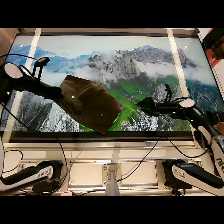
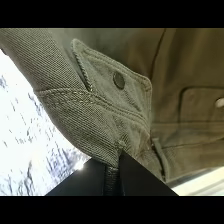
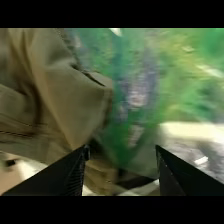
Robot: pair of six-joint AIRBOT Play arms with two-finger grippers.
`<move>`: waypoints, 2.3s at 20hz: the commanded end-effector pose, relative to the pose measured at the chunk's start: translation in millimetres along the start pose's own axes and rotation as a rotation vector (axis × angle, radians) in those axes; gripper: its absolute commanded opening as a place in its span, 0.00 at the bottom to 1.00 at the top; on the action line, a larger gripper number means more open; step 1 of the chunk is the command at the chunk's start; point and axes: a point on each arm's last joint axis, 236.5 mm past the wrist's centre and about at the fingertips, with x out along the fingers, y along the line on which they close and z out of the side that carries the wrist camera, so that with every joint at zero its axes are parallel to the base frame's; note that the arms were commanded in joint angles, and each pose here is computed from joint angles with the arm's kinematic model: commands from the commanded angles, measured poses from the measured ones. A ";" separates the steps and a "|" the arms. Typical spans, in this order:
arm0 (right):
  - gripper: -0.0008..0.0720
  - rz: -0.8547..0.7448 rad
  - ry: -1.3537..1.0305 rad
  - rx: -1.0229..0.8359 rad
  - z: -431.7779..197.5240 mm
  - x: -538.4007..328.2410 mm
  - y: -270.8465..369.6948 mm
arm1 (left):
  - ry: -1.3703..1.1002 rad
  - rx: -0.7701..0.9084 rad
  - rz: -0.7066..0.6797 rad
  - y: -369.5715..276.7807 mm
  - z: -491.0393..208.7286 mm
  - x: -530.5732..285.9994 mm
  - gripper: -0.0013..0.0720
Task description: Fold the clothes and pants, and hang the long-sleeved shirts on hangers.
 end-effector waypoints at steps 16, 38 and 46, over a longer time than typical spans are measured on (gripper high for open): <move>0.25 0.064 -0.238 0.592 33.5 123.5 20.8 | 0.082 -0.026 -0.018 6.6 -13.1 21.7 0.06; 0.03 -0.028 -0.656 -0.543 52.4 -67.2 81.2 | -0.737 -0.151 0.004 8.5 179.8 -44.7 0.06; 0.03 -0.125 -0.269 -0.627 -46.1 -2.7 8.6 | -0.218 -0.042 -0.043 -20.0 103.0 111.2 0.06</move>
